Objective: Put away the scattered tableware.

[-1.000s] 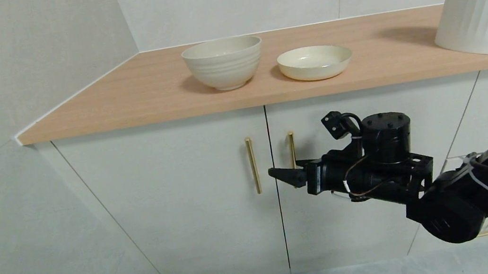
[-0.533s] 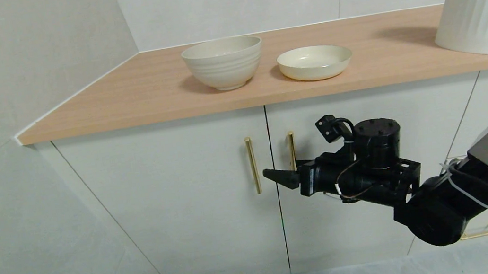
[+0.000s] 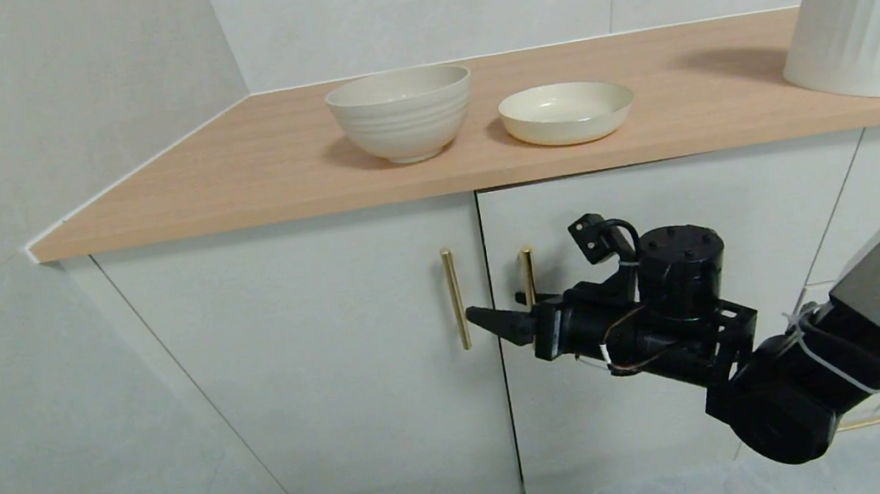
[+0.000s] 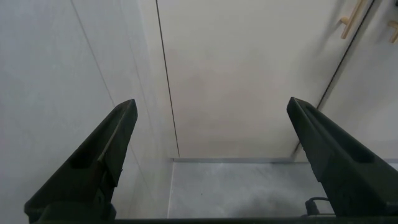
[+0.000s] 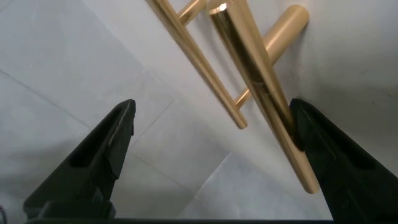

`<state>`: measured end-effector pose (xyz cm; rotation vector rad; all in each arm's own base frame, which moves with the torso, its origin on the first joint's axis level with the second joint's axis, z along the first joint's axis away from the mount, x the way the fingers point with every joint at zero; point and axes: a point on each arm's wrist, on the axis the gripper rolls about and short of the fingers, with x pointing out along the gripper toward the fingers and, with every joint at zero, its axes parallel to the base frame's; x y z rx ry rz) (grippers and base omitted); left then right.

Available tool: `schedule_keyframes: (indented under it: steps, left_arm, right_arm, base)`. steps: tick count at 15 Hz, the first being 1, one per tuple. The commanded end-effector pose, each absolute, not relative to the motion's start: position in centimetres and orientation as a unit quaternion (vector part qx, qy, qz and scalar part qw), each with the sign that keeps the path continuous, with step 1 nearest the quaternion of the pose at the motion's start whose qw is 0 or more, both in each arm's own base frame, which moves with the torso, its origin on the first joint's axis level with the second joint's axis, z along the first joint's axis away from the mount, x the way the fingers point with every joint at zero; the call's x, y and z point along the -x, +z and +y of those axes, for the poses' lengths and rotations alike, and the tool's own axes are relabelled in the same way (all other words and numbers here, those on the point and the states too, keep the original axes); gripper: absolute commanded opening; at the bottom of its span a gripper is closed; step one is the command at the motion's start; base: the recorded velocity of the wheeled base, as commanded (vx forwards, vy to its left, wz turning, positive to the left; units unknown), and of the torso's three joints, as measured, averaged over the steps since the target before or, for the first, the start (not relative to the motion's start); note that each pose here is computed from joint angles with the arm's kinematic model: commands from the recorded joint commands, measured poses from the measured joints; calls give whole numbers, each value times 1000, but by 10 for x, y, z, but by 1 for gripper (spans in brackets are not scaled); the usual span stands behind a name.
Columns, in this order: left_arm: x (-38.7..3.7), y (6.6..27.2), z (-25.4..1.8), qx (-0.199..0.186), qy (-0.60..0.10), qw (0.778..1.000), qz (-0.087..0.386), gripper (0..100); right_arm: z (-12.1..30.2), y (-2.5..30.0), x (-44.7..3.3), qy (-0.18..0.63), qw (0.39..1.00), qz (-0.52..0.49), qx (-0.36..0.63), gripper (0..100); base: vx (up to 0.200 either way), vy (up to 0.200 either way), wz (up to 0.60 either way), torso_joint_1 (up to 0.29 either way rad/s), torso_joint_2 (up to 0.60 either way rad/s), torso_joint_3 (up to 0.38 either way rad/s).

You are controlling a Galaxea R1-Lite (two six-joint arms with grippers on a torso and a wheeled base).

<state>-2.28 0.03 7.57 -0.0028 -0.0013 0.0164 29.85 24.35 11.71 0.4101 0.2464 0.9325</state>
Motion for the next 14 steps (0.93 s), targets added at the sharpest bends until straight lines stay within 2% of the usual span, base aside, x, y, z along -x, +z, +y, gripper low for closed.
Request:
schedule_keyframes:
  steps: [1, 6, 14]
  left_arm:
    - [23, 75, 0, 2, 8, 1000, 0, 100]
    - [23, 76, 0, 2, 8, 1000, -1, 100]
    - [23, 77, 0, 1, 12, 1000, -5, 100]
  right_arm:
    - [236, 125, -288, 451, 862, 119, -196, 100]
    - [210, 136, -253, 522, 819, 148, -185, 100]
    - [189, 143, -222, 562, 791, 162, -176, 100]
  base:
    - [0, 0, 0, 0, 0, 0]
    - [0, 0, 0, 0, 0, 0]
    - [0, 0, 0, 0, 0, 0]
